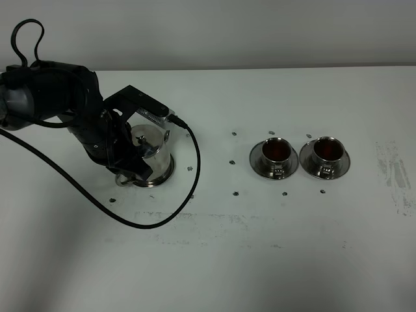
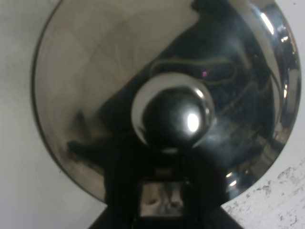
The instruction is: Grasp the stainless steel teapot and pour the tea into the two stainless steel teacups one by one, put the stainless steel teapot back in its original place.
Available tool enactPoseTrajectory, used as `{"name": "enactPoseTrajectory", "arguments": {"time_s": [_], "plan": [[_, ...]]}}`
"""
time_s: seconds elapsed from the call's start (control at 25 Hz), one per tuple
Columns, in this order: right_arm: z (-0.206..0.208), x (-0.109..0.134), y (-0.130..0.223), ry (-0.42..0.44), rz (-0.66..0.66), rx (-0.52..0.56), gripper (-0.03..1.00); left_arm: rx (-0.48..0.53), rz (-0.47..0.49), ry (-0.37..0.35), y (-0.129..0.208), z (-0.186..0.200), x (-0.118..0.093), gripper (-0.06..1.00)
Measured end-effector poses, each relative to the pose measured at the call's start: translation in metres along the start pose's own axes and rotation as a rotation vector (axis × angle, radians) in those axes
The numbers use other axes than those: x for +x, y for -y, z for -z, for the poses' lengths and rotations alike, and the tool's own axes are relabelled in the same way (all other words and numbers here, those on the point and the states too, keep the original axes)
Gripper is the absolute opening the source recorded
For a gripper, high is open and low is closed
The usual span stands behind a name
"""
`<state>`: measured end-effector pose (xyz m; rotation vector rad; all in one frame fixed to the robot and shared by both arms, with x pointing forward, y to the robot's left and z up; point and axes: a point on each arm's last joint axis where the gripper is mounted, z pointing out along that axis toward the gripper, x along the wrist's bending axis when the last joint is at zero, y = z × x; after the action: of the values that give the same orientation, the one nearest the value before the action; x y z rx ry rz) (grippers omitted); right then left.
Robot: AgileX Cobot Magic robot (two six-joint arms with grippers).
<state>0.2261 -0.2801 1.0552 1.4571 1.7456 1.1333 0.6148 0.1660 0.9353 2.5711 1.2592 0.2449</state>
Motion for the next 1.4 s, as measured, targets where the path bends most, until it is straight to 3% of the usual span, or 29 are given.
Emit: {"name": "enactPoseTrajectory", "arguments": {"time_s": [0.32, 0.56, 0.8, 1.2, 1.4], "plan": [[0.000, 0.000, 0.000, 0.000, 0.001, 0.000, 0.40, -0.004, 0.010, 0.008, 0.000, 0.000, -0.001, 0.25], [0.000, 0.000, 0.000, 0.000, 0.001, 0.000, 0.40, -0.022, 0.012, 0.001, -0.002, 0.000, 0.000, 0.43], [0.000, 0.000, 0.000, 0.000, 0.001, 0.000, 0.40, -0.029, 0.012, 0.001, -0.003, 0.006, 0.000, 0.47], [0.000, 0.000, 0.000, 0.000, 0.000, 0.000, 0.40, -0.113, -0.002, -0.013, -0.003, 0.084, -0.007, 0.47], [0.000, 0.000, 0.000, 0.000, 0.001, 0.000, 0.40, -0.228, -0.012, -0.050, 0.000, 0.134, -0.012, 0.47]]}}
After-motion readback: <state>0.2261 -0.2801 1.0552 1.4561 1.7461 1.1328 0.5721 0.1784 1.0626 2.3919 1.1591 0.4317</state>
